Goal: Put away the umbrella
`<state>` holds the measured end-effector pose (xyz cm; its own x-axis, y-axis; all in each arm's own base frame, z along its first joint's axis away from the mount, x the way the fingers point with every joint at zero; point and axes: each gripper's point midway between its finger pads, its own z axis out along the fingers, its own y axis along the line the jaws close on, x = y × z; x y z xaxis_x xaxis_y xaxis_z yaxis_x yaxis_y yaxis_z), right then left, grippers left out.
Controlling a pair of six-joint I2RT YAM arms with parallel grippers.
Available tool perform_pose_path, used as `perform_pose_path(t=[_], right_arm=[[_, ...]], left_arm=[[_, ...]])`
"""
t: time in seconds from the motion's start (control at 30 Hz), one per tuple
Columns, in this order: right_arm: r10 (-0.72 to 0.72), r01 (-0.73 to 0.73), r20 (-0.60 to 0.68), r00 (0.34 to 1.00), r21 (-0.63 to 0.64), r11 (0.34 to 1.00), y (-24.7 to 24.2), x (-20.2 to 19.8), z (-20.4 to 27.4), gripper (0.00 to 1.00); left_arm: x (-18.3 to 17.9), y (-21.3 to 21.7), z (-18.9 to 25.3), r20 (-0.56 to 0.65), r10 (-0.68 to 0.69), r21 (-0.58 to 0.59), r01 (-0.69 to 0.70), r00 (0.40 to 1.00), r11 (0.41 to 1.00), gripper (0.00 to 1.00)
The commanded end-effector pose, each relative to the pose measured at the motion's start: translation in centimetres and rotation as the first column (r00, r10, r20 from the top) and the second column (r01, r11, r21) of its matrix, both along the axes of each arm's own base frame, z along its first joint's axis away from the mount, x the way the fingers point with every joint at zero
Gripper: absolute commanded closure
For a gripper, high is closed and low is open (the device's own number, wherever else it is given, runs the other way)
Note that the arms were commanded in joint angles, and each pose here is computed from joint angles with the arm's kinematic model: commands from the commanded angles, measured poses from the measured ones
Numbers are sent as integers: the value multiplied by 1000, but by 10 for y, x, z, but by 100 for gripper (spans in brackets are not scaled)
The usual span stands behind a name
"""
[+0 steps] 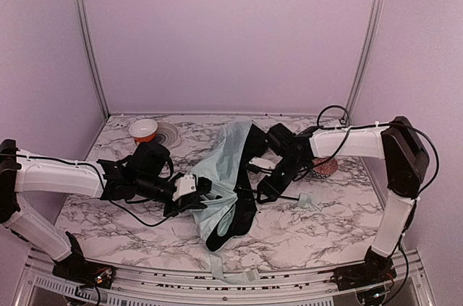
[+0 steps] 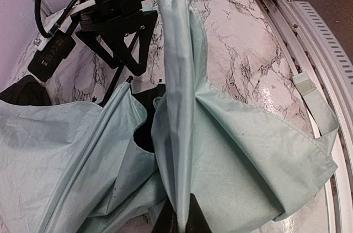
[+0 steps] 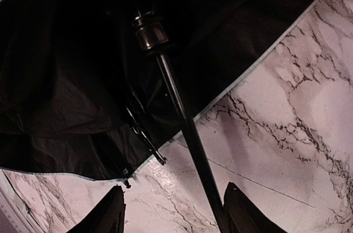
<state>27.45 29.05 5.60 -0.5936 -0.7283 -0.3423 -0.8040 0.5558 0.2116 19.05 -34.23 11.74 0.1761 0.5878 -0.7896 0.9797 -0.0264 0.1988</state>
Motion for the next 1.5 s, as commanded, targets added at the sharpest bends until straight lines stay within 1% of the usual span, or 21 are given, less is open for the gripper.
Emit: perform_pose_path(t=[0.0, 0.07, 0.13, 0.17, 0.37, 0.47, 0.5, 0.6, 0.67, 0.8, 0.93, 1.07, 1.13, 1.2, 1.27, 1.37, 1.47], right_arm=[[36, -32, 34, 999, -91, 995, -7, 4, -14, 44], [44, -42, 19, 999, -121, 992, -10, 3, -24, 53], [57, -55, 14, 998, -139, 989, -10, 2, -30, 65], [65, -62, 17, 998, -143, 988, -10, 2, -32, 69], [88, -79, 50, 995, -159, 984, -10, 9, -36, 87], [116, -106, 66, 991, -144, 984, -5, 11, -31, 100], [128, -118, 73, 989, -133, 984, -3, 12, -27, 100], [158, -147, 127, 979, -89, 985, 3, 17, -5, 100], [166, -160, 177, 970, -48, 986, 5, 23, 15, 100], [162, -186, 305, 939, 52, 981, 0, 37, 72, 100], [137, -215, 430, 892, 139, 967, -10, 50, 126, 100], [102, -259, 544, 833, 219, 941, -27, 58, 185, 100], [95, -290, 609, 787, 231, 929, -34, 59, 215, 100], [90, -304, 659, 747, 218, 927, -38, 60, 239, 100], [86, -314, 690, 719, 211, 926, -39, 62, 261, 100], [91, -348, 721, 687, 217, 912, -35, 62, 291, 100], [89, -382, 739, 668, 237, 893, -30, 61, 314, 100]], left_arm=[[-5, 8, -6, -27, 10, 36, -9, 1000, 999, 95], [-6, 8, -6, -29, 9, 35, -8, 1000, 999, 95], [-6, 8, -5, -29, 11, 34, -10, 1000, 999, 95], [-6, 8, -5, -29, 11, 32, -10, 1000, 999, 94], [-5, 8, -2, -26, 14, 27, -14, 1000, 1000, 94], [-5, 8, 0, -26, 17, 22, -17, 1000, 1000, 93], [-5, 8, 2, -27, 22, 18, -22, 999, 1000, 90], [-3, 7, 13, -43, 53, -9, -53, 998, 999, 73], [-2, 8, 27, -32, 68, -41, -70, 997, 997, 60], [8, 20, 59, 18, 147, -136, -143, 989, 980, 37], [14, 33, 91, 58, 199, -209, -183, 978, 961, 20], [20, 49, 121, 86, 262, -265, -231, 961, 936, 15], [23, 58, 137, 90, 293, -316, -252, 952, 915, 10], [21, 61, 149, 95, 297, -351, -247, 950, 903, 6], [11, 54, 144, 63, 226, -338, -192, 972, 921, 6], [-7, 37, 130, -22, 93, -329, -95, 995, 940, 12], [-2, 30, 137, -25, 108, -410, -108, 994, 906, 14]])
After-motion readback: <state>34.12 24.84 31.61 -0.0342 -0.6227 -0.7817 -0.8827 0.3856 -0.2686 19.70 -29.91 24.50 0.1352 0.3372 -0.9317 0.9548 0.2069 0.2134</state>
